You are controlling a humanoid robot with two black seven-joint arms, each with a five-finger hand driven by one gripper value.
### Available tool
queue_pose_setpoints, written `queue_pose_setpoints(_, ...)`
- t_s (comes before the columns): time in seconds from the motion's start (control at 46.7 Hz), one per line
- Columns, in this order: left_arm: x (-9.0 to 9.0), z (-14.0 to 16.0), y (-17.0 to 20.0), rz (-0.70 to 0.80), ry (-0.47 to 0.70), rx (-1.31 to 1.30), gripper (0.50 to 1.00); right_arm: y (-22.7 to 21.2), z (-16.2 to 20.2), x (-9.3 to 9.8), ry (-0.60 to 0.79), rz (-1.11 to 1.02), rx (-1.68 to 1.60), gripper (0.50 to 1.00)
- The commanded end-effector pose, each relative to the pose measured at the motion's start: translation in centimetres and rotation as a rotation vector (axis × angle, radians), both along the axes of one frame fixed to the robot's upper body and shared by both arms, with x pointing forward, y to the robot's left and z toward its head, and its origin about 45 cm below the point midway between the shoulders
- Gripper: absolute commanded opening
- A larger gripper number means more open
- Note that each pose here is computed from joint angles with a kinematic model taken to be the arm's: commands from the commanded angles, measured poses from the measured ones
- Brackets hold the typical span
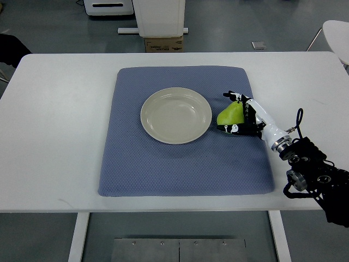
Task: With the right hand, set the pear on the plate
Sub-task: 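Close the right hand fingers around the green pear and lift it, then carry the held pear with the right hand over the plate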
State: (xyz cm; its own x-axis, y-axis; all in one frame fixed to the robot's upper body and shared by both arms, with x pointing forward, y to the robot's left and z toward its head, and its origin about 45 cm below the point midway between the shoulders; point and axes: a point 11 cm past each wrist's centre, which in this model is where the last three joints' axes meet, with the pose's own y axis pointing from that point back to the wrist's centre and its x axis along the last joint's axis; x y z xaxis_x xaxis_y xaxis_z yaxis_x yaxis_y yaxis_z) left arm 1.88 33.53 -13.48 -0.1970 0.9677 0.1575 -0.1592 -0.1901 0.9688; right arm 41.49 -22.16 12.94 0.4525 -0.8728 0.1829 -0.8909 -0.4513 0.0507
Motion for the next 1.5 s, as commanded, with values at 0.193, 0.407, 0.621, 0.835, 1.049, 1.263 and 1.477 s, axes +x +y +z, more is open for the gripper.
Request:
queue_pose_setpoints(0.193,0.0,0.0,0.0,0.001,0.000,0.000,1.000,0.5,-0.4,-0.2,0.008,0.038,-0.045,0.500)
queue_pose_setpoints(0.407,0.0,0.0,0.0,-0.001,0.000,0.000,1.000,0.2,-0.2,0.2,-0.014,0.000,-0.060,0.500)
queue_pose_setpoints(0.621,0.0,0.0,0.0,-0.001,0.000,0.000,1.000,0.8,2.4,1.9,-0.072,0.005,-0.055,0.500)
queue_pose_setpoints(0.835,0.0,0.0,0.0,-0.001,0.000,0.000,1.000,1.6,5.6,3.8,-0.139,0.017,-0.046,0.500)
queue_pose_setpoints(1.049,0.0,0.0,0.0,-0.001,0.000,0.000,1.000,3.8,8.1,4.9,-0.190,0.052,-0.025,0.500)
queue_pose_setpoints(1.263,0.0,0.0,0.0,-0.001,0.000,0.000,1.000,7.0,9.7,5.2,-0.219,0.101,0.008,0.500)
queue_pose_setpoints(1.477,0.0,0.0,0.0,0.001,0.000,0.000,1.000,8.8,9.9,4.9,-0.222,0.130,0.026,0.500)
